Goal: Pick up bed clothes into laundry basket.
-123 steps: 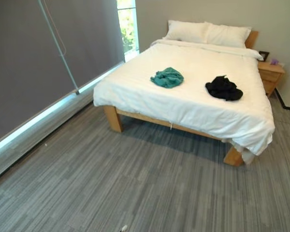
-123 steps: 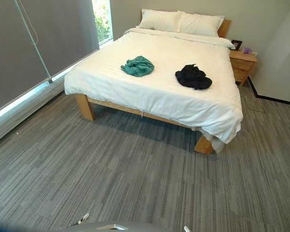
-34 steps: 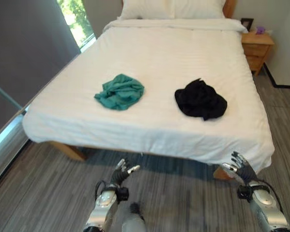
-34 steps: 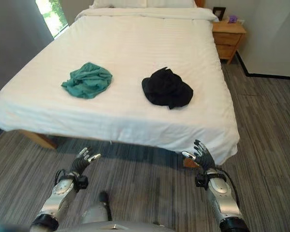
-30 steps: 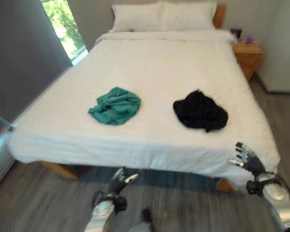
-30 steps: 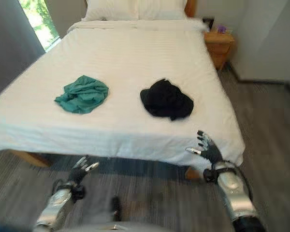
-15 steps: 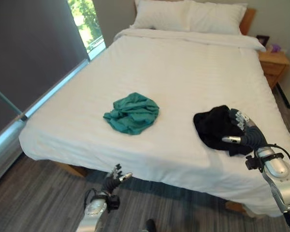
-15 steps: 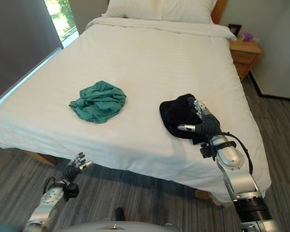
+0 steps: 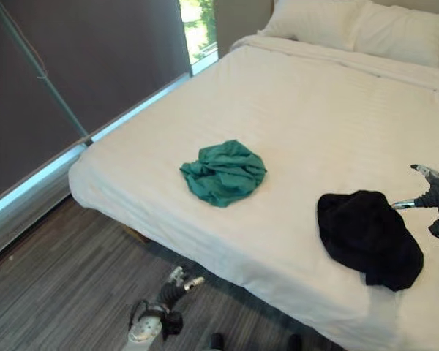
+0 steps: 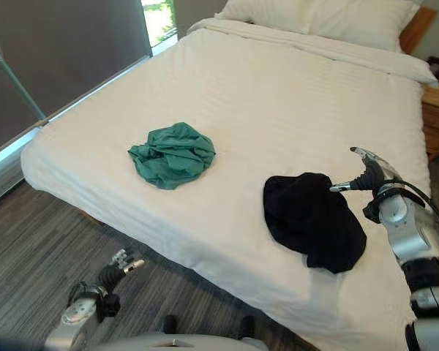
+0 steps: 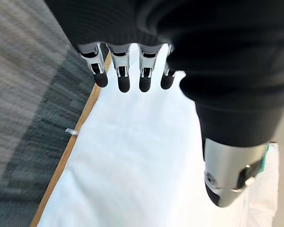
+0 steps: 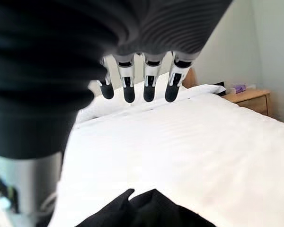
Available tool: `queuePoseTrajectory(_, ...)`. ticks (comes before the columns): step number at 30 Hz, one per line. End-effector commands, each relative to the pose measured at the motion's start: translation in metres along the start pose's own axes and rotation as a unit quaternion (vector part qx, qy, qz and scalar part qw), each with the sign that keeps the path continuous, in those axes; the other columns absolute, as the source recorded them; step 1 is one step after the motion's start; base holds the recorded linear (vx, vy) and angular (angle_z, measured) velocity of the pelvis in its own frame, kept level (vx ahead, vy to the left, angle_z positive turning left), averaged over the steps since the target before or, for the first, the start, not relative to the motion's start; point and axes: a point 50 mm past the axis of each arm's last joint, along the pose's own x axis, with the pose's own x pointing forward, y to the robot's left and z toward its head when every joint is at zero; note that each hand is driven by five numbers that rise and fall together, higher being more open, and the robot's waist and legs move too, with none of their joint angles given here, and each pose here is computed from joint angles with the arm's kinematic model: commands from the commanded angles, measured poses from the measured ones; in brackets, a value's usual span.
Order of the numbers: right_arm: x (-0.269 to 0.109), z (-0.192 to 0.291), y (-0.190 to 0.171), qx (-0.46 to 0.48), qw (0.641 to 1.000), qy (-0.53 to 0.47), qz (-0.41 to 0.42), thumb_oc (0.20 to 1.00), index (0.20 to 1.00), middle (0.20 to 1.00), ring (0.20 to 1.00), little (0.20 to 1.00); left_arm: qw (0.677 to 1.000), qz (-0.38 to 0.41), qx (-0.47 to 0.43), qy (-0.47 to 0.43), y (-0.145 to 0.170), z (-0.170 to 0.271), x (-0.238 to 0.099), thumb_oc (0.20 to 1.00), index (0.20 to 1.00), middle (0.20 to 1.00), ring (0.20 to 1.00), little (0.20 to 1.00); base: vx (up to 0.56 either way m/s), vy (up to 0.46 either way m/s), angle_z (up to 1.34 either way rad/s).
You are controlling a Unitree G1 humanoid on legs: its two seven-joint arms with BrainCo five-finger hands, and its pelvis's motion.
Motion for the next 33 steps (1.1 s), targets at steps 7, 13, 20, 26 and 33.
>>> queuePoseTrajectory(7,0.033,0.027,0.022,-0.001,1.000,0.004,0.022,1.000,1.000,1.000,1.000,1.000,0.996,-0.021,0.010,-0.081,0.003,0.044,0.007,1.000,1.000,1.000,1.000,1.000,-0.03,-0.041,0.15)
queuePoseTrajectory(13,0.027,0.016,0.092,-0.012,0.987,0.066,0.145,1.000,1.000,1.000,1.000,1.000,0.995,-0.027,0.013,-0.100,0.003,0.056,0.007,1.000,1.000,1.000,1.000,1.000,-0.08,-0.021,0.04)
queuePoseTrajectory(20,-0.046,-0.053,0.180,-0.050,0.922,0.238,0.300,0.200,0.200,0.200,0.200,0.200,0.995,-0.005,0.021,-0.094,0.017,0.056,0.005,1.000,1.000,1.000,1.000,1.000,0.01,-0.015,0.09)
queuePoseTrajectory(26,-0.098,-0.097,0.195,-0.060,0.891,0.294,0.342,0.200,0.200,0.200,0.200,0.200,0.990,0.031,0.057,-0.124,0.041,0.080,0.005,1.000,1.000,1.000,1.000,1.000,0.07,0.002,0.02)
queuePoseTrajectory(33,-0.133,-0.102,0.217,-0.044,0.875,0.289,0.386,0.200,0.200,0.200,0.200,0.200,0.928,0.077,0.246,-0.269,0.047,0.210,0.018,1.000,1.000,1.000,1.000,1.000,0.06,-0.001,-0.09)
